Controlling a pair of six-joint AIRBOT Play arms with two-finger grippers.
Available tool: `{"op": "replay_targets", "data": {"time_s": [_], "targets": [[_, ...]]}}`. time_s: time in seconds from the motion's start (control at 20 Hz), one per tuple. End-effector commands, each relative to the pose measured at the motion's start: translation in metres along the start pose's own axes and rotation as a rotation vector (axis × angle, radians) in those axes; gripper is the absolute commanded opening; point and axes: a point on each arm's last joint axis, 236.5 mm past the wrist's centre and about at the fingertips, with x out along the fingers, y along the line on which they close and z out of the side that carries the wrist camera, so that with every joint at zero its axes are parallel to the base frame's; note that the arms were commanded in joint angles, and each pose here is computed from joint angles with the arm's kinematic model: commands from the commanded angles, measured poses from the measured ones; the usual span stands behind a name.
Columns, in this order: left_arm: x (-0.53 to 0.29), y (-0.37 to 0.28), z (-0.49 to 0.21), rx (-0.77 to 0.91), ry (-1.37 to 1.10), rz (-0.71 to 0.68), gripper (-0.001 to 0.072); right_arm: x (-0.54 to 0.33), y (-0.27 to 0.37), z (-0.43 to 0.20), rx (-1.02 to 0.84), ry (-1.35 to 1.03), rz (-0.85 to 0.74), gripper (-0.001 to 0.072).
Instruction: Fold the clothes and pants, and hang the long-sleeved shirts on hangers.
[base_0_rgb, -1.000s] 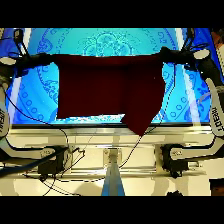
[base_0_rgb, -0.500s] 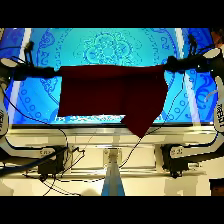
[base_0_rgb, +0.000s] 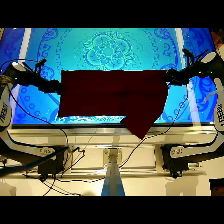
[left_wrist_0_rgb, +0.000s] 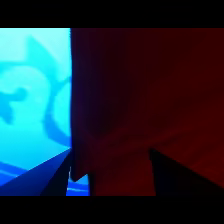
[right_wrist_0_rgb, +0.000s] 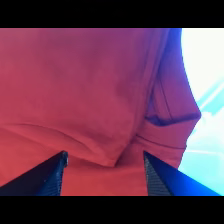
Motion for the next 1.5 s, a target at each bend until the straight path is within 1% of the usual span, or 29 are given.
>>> {"op": "replay_targets", "data": {"time_s": [0.0,0.05,0.1,0.15,0.2,0.35,0.4,0.45,0.55,0.65,0.75,0.9,0.95,1.0,1.05,1.2,1.25,1.3,1.45], "targets": [[0.0,-0.014,0.006,-0.024,-0.022,-0.059,0.0553,-0.004,-0.01,-0.008,-0.039,0.03,-0.047,0.0493],[-0.003,-0.017,0.007,-0.023,-0.029,-0.066,0.0553,-0.007,-0.017,-0.019,-0.049,0.071,-0.073,0.0424],[-0.007,-0.019,0.006,-0.015,-0.029,-0.064,0.0547,-0.011,-0.022,-0.032,-0.055,0.117,-0.09,0.0408],[-0.013,-0.021,0.005,-0.006,-0.034,-0.056,0.0492,-0.015,-0.027,-0.047,-0.052,0.156,-0.095,0.0405],[-0.02,-0.023,0.007,0.002,-0.049,-0.05,0.0454,-0.017,-0.03,-0.059,-0.032,0.173,-0.091,0.0405],[-0.049,-0.035,0.015,0.033,-0.128,-0.033,0.0453,-0.008,-0.035,-0.114,0.042,0.219,-0.067,0.0405],[-0.06,-0.039,0.016,0.047,-0.152,-0.019,0.043,-0.002,-0.032,-0.137,0.06,0.242,-0.054,0.0405],[-0.072,-0.043,0.018,0.06,-0.183,-0.008,0.04,0.005,-0.023,-0.16,0.062,0.261,-0.016,0.0405],[-0.093,-0.053,0.017,0.085,-0.225,0.008,0.04,0.02,0.0,-0.195,0.079,0.281,0.079,0.0405],[-0.107,-0.056,0.012,0.091,-0.24,0.014,0.04,0.036,0.015,-0.218,0.131,0.278,0.148,0.0404],[-0.11,-0.055,0.001,0.077,-0.209,-0.006,0.04,0.054,0.022,-0.223,0.194,0.239,0.193,0.0404],[-0.106,-0.052,-0.011,0.046,-0.171,-0.028,0.04,0.074,0.027,-0.217,0.186,0.155,0.212,0.0397],[-0.104,-0.049,-0.014,0.032,-0.164,-0.032,0.04,0.079,0.029,-0.22,0.168,0.156,0.198,0.0331],[-0.101,-0.047,-0.018,0.018,-0.156,-0.036,0.0401,0.082,0.032,-0.223,0.143,0.167,0.191,0.0286],[-0.098,-0.043,-0.023,-0.008,-0.144,-0.038,0.04,0.083,0.036,-0.227,0.113,0.182,0.19,0.0257],[-0.089,-0.019,-0.052,-0.079,-0.072,-0.014,0.04,0.083,0.042,-0.234,0.046,0.21,0.206,0.0254],[-0.087,-0.011,-0.064,-0.108,-0.047,-0.012,0.04,0.083,0.042,-0.235,0.044,0.216,0.205,0.0236],[-0.084,-0.003,-0.077,-0.144,-0.023,-0.018,0.04,0.082,0.041,-0.237,0.04,0.221,0.203,0.022],[-0.072,0.014,-0.109,-0.24,0.01,-0.056,0.04,0.082,0.042,-0.239,0.038,0.232,0.206,0.022]]}}
